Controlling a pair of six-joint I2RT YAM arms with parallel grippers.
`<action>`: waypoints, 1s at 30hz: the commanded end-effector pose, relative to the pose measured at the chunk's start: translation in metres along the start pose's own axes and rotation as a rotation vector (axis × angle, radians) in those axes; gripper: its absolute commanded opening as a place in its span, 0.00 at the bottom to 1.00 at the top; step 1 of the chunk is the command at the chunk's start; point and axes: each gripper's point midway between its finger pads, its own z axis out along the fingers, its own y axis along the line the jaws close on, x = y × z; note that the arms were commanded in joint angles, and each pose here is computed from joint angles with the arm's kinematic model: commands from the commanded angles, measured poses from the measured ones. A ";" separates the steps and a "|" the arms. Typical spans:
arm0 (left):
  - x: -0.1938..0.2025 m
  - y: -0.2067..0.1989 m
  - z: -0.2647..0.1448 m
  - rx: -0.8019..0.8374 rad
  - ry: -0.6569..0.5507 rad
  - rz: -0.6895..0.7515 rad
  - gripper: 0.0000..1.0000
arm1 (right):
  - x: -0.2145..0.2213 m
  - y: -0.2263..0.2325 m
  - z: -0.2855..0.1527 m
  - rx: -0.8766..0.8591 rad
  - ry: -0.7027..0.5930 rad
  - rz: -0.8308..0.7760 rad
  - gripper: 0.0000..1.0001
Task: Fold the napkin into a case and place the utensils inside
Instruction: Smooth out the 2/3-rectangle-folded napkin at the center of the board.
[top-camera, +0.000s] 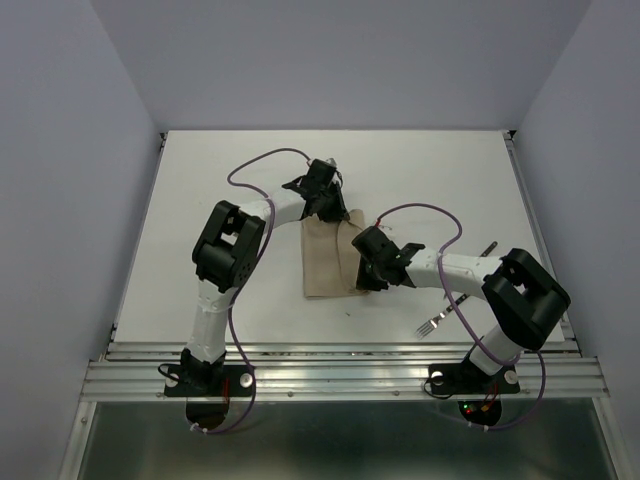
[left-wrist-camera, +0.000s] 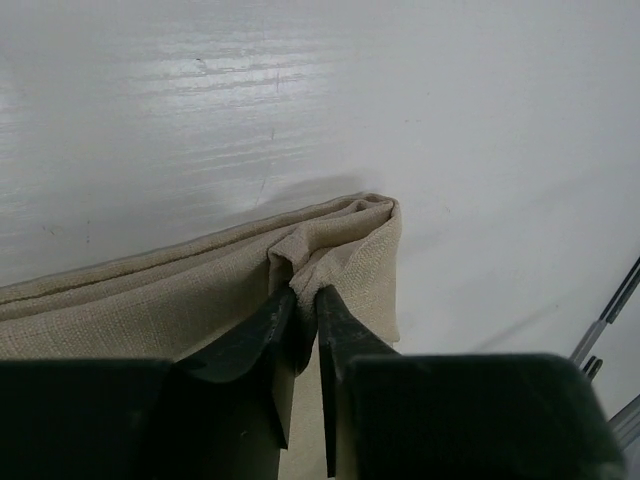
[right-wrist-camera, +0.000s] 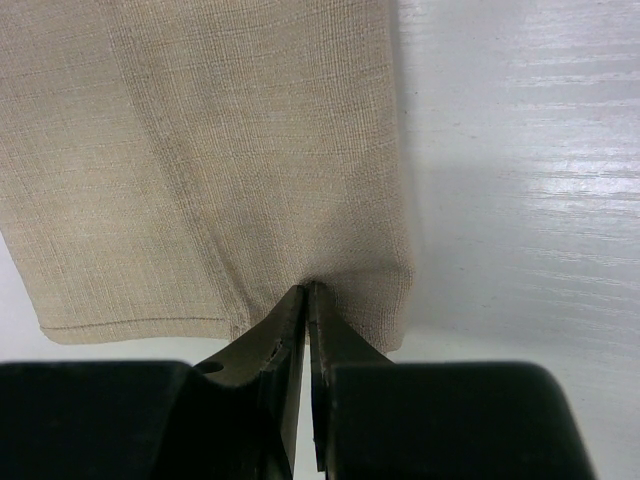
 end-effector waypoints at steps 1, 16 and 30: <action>-0.018 -0.016 -0.006 0.023 -0.047 0.032 0.21 | 0.022 -0.033 0.000 0.124 0.057 -0.036 0.11; -0.022 -0.011 -0.004 0.028 -0.033 0.066 0.40 | 0.028 -0.037 0.002 0.128 0.069 -0.032 0.11; -0.012 0.001 0.003 0.050 -0.005 0.082 0.00 | -0.007 -0.026 -0.024 0.104 -0.061 -0.036 0.13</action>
